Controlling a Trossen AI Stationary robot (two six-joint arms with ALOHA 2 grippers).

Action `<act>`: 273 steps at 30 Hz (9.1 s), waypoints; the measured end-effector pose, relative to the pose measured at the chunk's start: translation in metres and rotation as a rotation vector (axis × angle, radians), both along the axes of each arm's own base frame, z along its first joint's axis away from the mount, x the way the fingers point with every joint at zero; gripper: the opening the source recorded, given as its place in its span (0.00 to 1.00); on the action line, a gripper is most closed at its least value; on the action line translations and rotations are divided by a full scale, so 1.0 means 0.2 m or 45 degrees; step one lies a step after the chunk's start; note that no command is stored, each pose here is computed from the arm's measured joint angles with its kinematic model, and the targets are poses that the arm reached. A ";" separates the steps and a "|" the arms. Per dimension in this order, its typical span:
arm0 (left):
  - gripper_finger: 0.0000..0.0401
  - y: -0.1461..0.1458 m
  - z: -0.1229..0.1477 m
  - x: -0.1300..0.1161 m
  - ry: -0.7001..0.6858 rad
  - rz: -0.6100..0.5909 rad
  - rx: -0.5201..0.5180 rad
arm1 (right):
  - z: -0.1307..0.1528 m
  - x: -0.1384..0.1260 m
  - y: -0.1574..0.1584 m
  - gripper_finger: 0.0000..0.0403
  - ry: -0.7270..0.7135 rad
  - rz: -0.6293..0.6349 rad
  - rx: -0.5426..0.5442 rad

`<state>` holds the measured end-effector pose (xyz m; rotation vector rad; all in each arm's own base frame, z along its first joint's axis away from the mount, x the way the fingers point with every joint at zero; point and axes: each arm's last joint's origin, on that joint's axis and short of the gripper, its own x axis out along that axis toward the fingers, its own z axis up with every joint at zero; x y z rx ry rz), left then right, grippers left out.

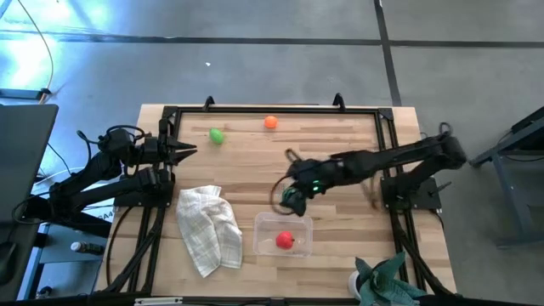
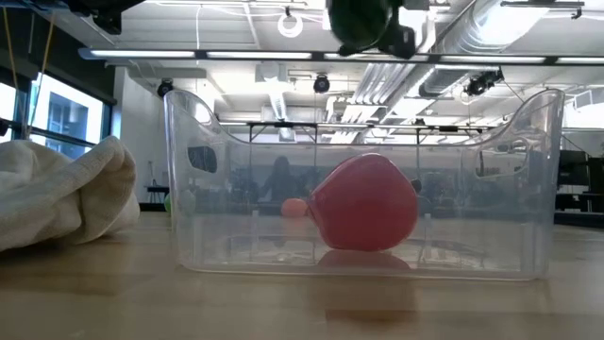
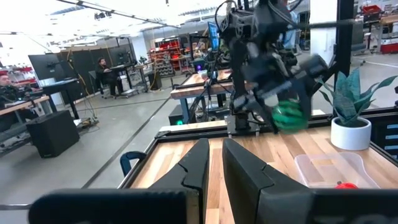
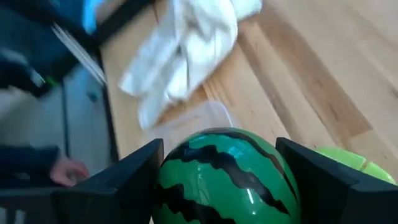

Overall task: Pick and placing Produce into tupperware
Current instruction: Put the green watermelon into the transparent bin

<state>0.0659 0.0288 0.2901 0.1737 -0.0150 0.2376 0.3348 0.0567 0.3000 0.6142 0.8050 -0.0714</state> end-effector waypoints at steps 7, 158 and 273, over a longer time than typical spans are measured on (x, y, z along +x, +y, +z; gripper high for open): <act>0.09 0.00 0.00 0.00 0.000 0.000 0.000 | -0.25 0.18 0.09 0.69 0.283 0.224 -0.001; 0.09 0.00 0.00 0.00 -0.001 0.000 0.000 | -0.47 0.45 0.44 0.69 0.426 0.360 -0.698; 0.09 0.00 0.00 0.00 0.000 0.000 0.000 | -0.68 0.37 0.44 0.73 0.652 0.278 -0.398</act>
